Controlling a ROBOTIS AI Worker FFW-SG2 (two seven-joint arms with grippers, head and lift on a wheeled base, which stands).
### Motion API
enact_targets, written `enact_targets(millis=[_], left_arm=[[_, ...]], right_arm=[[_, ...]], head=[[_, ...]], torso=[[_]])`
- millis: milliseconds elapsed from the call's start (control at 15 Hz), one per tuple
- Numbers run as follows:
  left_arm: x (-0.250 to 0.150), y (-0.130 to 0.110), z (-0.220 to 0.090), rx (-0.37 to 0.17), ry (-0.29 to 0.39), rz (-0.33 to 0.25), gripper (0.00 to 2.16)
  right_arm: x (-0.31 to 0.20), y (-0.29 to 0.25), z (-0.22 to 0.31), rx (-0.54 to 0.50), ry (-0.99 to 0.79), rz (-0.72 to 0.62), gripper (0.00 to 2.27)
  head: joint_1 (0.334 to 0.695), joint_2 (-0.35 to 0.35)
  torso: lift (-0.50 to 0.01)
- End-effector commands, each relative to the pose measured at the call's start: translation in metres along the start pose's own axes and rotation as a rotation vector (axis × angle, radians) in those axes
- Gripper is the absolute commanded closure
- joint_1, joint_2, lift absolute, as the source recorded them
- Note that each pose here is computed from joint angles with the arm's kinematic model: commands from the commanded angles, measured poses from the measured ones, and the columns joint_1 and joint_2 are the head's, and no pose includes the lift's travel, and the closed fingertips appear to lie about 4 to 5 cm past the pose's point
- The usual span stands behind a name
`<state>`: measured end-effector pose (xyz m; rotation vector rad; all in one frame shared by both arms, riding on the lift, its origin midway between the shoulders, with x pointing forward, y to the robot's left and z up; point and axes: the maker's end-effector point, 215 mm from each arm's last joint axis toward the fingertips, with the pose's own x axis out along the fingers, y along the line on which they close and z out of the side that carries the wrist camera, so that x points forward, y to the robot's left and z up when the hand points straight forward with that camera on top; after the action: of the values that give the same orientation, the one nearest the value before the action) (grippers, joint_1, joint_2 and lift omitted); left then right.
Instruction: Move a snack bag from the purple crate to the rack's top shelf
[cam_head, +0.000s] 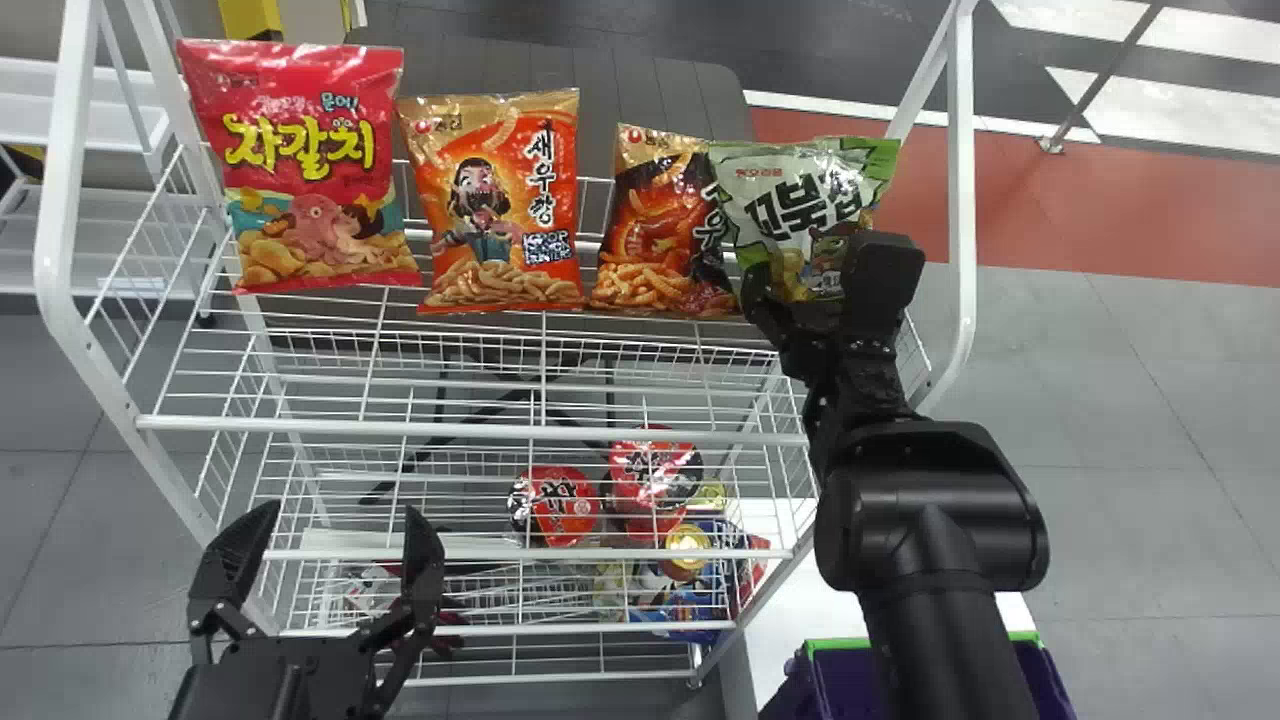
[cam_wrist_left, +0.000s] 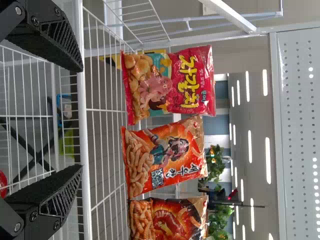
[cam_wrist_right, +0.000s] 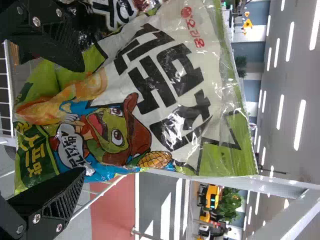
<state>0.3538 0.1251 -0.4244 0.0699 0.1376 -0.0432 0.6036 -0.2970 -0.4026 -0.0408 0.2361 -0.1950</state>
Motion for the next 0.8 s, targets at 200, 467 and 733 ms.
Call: enact_targets(millis=[200,467,733], left_arm=[[0.0,-0.001,0.0,0.001,-0.001,-0.001,0.14],[0.0,0.0,-0.002,0.004,0.003,0.0,0.14],[0.0,-0.001,-0.002,0.003,0.004,-0.001,0.14]], right_arm=[[-0.004,0.002,0.014,0.047,-0.023,0.009,0.14],[-0.004,0.003,0.026,0.055,-0.048,0.008,0.14],[-0.004,0.001,0.023,0.075,-0.038,0.005,0.14]], head=[[0.695,-0.198],[0.695,-0.197],[0.695,-0.197]], torso=[[0.0],[0.0],[0.0]])
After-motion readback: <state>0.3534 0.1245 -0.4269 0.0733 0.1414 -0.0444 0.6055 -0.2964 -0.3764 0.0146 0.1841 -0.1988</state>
